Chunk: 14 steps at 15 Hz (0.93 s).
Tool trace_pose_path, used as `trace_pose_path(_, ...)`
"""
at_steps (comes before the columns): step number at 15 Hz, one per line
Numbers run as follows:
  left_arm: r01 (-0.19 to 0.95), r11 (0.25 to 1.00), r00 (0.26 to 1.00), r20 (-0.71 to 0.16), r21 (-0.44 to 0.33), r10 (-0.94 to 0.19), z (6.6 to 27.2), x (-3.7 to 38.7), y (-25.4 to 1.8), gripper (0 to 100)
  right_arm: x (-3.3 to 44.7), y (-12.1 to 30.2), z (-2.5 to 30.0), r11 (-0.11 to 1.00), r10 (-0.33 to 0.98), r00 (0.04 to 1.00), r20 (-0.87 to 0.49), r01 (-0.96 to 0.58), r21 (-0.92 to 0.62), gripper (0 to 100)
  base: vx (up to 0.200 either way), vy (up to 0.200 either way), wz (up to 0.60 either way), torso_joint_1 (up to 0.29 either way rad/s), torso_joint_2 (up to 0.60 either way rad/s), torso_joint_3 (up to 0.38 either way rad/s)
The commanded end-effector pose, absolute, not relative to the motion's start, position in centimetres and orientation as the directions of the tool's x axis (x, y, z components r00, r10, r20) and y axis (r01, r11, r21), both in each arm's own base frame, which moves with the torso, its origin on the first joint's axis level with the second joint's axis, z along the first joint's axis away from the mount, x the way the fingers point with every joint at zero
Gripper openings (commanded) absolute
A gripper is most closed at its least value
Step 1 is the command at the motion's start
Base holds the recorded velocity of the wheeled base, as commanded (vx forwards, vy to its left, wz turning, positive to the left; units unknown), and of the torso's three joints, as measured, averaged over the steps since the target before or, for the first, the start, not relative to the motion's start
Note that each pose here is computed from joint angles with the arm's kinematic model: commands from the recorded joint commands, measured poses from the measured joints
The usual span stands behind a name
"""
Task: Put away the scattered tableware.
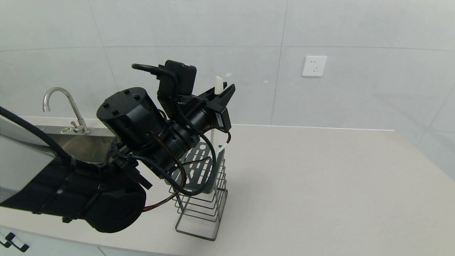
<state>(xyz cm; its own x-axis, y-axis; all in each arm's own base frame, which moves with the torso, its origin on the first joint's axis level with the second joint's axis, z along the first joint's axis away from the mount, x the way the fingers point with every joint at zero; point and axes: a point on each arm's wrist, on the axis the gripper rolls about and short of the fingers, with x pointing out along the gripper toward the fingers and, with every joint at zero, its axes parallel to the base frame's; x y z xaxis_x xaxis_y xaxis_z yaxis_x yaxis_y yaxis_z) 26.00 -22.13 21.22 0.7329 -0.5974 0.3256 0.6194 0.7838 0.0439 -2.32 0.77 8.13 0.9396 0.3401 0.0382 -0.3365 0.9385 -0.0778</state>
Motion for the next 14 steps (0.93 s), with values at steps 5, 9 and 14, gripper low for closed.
trace_pose_path(5, 0.614, 0.788, 0.739, 0.317, 0.044, -0.594, 20.8, 26.2, -22.0, 0, -2.3, 0.8, 8.1, 0.939, 0.34, 0.94, 0.036, -0.336, -0.077, 0, 0.0, 0.0, 0.0, 0.0, 0.0, 0.0)
trace_pose_path(9, 0.617, 0.785, 0.742, 0.298, 0.044, -0.6, 20.3, 26.2, -22.2, 0, -2.3, 0.8, 8.1, 0.939, 0.34, 0.94, 0.036, -0.336, -0.076, 0, 0.0, 0.0, 0.0, 0.0, 0.0, 0.0)
trace_pose_path(14, 0.581, 0.814, 0.774, 0.292, 0.026, -0.562, 20.1, 26.0, -22.5, 0, -2.3, 0.8, 8.1, 0.939, 0.34, 0.94, 0.036, -0.336, -0.076, 0, 0.0, 0.0, 0.0, 0.0, 0.0, 0.0)
